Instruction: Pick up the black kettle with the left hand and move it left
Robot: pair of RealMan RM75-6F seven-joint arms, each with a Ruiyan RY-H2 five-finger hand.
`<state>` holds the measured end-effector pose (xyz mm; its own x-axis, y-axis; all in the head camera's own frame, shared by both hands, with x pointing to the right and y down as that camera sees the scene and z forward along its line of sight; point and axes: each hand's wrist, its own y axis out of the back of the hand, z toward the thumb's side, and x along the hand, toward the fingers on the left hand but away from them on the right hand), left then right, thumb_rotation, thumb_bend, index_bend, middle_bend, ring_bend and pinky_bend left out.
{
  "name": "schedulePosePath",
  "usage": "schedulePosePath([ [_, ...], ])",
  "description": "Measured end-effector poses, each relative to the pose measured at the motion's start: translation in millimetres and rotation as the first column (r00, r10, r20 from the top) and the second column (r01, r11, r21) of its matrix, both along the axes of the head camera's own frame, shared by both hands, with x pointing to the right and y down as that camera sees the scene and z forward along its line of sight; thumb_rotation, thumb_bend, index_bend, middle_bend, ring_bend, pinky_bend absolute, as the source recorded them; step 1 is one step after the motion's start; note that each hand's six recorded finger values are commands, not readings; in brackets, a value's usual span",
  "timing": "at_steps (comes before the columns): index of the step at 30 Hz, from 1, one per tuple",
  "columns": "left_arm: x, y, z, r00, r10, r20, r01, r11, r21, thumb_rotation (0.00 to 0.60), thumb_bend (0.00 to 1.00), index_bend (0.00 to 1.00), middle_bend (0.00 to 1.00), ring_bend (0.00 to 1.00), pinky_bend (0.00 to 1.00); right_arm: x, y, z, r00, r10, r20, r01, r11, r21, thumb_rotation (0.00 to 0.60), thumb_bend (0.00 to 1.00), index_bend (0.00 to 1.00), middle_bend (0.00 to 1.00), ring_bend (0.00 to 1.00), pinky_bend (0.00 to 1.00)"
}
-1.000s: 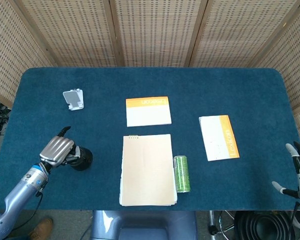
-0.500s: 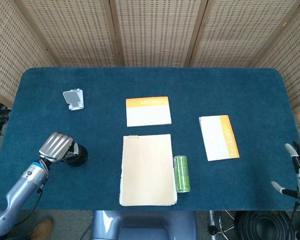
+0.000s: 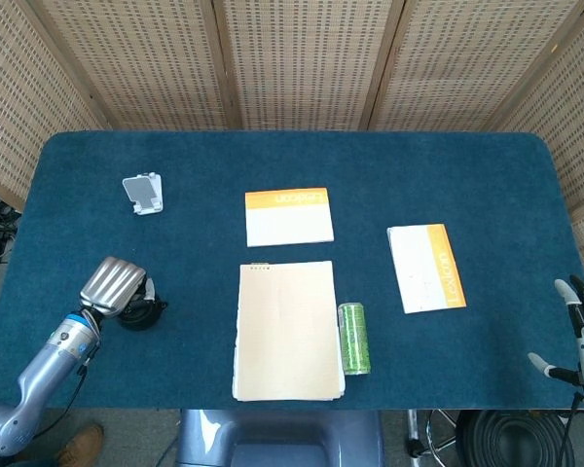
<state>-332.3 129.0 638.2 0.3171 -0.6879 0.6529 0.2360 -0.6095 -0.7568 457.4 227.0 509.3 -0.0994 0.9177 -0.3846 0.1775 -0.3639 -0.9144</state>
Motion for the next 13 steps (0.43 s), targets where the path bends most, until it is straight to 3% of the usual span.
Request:
schedulePosePath([
  [13, 5.2, -14.7, -4.7, 0.999, 0.043, 0.015, -0.044, 0.997, 0.065, 0.117, 1.00, 1.00, 1.00, 0.88, 0.79, 1.6, -0.6, -1.7, 1.000, 0.005, 0.005, -0.005, 1.000, 0.005, 0.600, 0.00, 0.03, 0.00, 0.00, 0.00],
])
